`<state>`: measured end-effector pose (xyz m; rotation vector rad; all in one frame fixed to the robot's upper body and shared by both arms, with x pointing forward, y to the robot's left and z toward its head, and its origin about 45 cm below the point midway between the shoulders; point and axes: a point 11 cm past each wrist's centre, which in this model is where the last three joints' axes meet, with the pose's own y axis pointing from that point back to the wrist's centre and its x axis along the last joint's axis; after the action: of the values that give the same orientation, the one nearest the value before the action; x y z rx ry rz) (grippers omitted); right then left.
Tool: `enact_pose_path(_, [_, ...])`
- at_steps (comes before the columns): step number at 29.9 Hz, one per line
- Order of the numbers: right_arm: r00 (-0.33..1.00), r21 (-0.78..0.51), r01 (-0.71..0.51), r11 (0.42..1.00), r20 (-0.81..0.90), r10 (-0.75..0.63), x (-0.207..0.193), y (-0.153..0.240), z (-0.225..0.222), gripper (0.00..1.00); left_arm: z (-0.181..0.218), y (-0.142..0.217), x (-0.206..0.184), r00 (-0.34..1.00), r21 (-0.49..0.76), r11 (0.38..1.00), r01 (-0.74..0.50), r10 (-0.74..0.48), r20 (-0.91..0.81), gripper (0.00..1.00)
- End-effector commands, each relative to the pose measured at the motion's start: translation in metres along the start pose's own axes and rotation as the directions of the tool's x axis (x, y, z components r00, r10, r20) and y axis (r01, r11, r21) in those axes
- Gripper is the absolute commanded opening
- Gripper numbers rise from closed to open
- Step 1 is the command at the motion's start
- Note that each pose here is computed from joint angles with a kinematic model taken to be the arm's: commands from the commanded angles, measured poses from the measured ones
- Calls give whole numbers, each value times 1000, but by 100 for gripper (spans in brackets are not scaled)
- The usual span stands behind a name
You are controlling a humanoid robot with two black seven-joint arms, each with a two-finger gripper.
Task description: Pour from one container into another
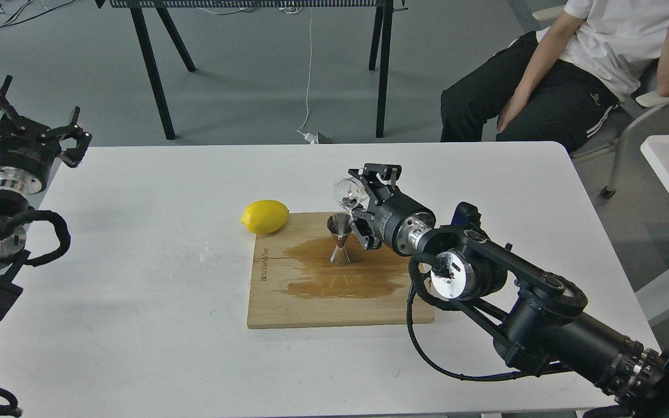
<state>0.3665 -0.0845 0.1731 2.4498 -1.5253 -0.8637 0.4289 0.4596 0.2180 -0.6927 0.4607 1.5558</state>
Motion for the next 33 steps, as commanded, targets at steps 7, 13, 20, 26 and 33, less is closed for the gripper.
enact_pose_path(7, [995, 17, -5, 1000, -98, 7, 0, 0, 2, 39, -1, 1, 0, 1000, 3, 1000, -1, 1, -1, 100])
enact_pose_path(13, [990, 25, -1, 1000, -138, 4, -2, -1, 2, 38, -2, 1, 0, 1000, 2, 1000, -1, 1, -3, 100])
enact_pose_path(20, [980, 32, -8, 999, -201, 14, -1, -4, 0, 38, -2, 1, 1, 1000, 4, 1000, -2, 2, -1, 100])
enact_pose_path(26, [958, 36, -6, 999, -286, 16, -3, -6, 4, 38, -4, 1, 1, 1000, 4, 1000, -3, 3, -5, 100])
enact_pose_path(33, [945, 47, -7, 999, -326, 22, -6, -8, 2, 38, -3, 1, 1, 1000, 4, 1000, -2, 2, -4, 100])
